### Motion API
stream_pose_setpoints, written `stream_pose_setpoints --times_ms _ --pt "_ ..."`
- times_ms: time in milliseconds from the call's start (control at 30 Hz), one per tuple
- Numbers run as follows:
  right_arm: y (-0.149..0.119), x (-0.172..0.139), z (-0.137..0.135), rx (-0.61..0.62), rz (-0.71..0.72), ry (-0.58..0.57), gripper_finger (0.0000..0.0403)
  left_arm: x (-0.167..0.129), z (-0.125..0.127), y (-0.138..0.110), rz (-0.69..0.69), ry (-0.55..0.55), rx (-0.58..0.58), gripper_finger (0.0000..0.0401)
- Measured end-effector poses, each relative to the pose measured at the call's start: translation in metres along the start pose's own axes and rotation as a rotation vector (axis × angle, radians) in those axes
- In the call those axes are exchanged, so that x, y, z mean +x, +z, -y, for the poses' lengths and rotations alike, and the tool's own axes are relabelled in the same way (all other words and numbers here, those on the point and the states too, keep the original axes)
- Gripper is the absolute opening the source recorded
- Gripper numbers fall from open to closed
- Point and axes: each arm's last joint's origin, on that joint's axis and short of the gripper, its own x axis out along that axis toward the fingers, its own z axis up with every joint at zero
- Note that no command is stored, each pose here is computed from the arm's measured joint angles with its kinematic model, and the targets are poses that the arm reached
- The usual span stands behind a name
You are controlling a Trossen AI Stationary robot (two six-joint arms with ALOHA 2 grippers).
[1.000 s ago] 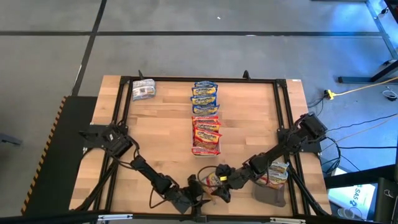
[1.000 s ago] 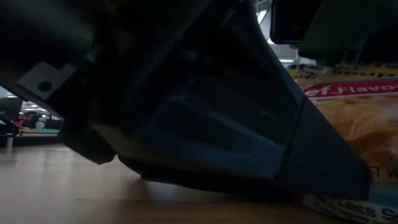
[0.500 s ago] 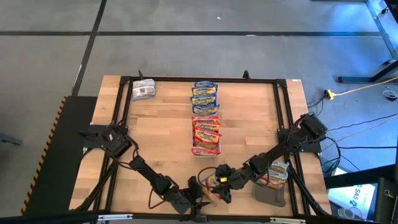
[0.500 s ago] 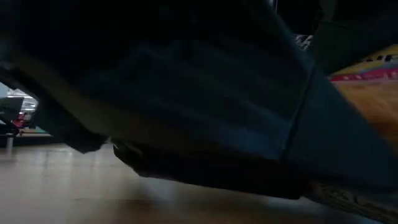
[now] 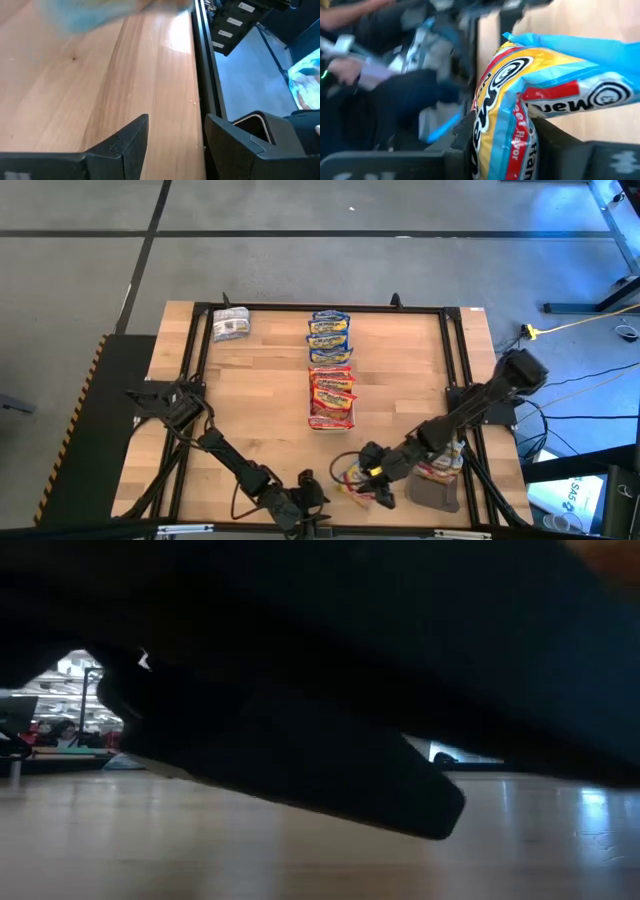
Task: Sort Maruchan noodles
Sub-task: Put the light blue noodle pack into the black bin
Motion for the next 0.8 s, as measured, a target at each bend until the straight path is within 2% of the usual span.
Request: stream_pose_setpoints --times_ms 133,433,600,800 --pt "-0.003 -0.034 -0.015 -0.001 -0.092 0.04 0.0102 0.0 0.0 0.0 -0.002 -0.004 -0.003 0.0191" --pt "-0.023 -0.116 -0.045 0.105 -0.273 -0.019 0.0102 0.0 0.0 0.001 -0.004 -0.012 -0.018 0.0191" --pt "-0.048 -0.143 -0.045 0.18 -0.399 -0.132 0.0101 0.0 0.0 0.001 -0.004 -0.013 -0.023 0.0191" --pt "-0.073 -0.148 -0.043 0.13 -0.456 -0.294 0.0101 0.001 -0.001 0.002 -0.002 -0.008 -0.026 0.0191"
